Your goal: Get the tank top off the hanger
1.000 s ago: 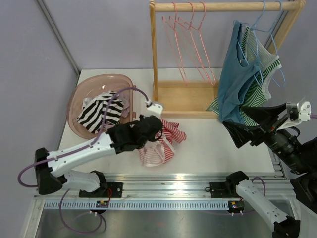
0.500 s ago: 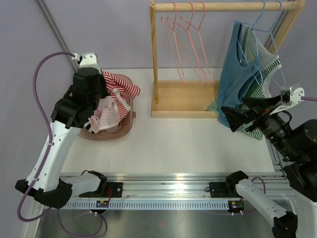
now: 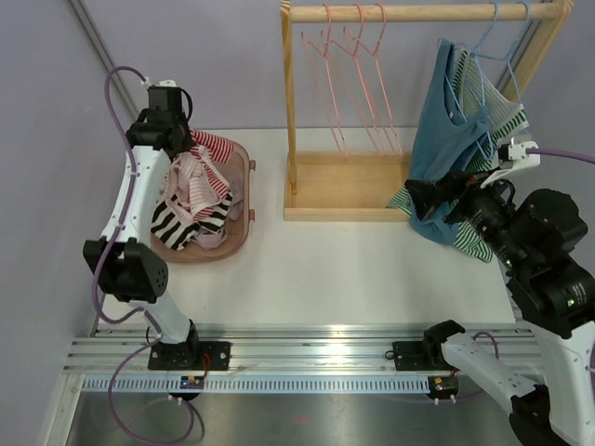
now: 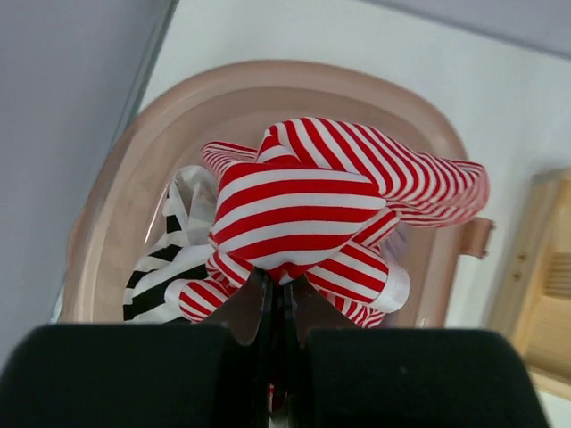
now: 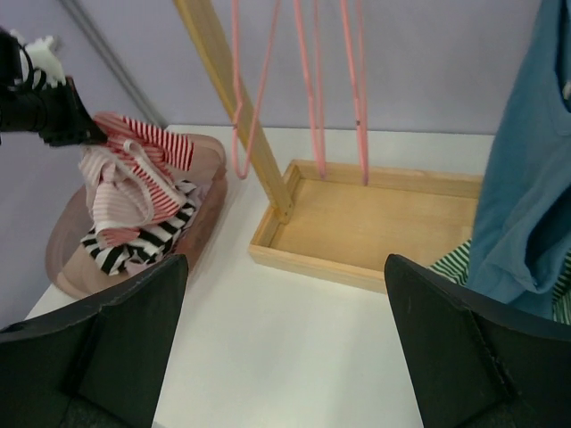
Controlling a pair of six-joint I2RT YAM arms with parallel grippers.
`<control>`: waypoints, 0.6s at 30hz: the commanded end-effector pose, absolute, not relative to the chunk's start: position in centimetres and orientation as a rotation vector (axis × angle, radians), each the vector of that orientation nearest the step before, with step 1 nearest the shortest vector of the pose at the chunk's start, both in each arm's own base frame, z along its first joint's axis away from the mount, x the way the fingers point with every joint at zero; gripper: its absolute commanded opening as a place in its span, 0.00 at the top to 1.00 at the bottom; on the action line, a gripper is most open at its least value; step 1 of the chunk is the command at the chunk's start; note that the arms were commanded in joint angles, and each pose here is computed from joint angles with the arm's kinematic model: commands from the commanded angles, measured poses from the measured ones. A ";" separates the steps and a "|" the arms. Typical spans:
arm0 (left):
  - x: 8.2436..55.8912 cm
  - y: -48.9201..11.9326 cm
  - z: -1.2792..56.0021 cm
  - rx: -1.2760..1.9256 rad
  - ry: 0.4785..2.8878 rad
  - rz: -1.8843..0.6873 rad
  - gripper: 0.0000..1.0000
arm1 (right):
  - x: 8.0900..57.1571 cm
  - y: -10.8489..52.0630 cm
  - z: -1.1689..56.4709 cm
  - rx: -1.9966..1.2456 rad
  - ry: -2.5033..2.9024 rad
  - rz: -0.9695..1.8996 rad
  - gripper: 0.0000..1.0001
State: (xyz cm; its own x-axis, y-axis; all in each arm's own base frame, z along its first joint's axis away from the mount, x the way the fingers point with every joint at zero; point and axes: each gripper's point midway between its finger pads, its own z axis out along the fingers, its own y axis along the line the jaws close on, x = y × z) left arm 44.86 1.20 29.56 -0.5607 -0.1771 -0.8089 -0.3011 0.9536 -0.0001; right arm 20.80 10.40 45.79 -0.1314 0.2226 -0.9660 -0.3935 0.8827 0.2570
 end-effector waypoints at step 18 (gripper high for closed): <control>47.0 2.2 19.2 -0.491 2.453 -0.027 0.24 | 25.8 5.5 46.2 0.098 1.721 0.179 0.00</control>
State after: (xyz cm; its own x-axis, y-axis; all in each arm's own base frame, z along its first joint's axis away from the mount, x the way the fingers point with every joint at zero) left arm 47.06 1.17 11.29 -0.8320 -0.3126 -0.4582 -0.3299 0.9430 -0.0443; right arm 24.53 6.80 45.95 -0.1499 0.2199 -0.9639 -0.1182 0.9640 0.2383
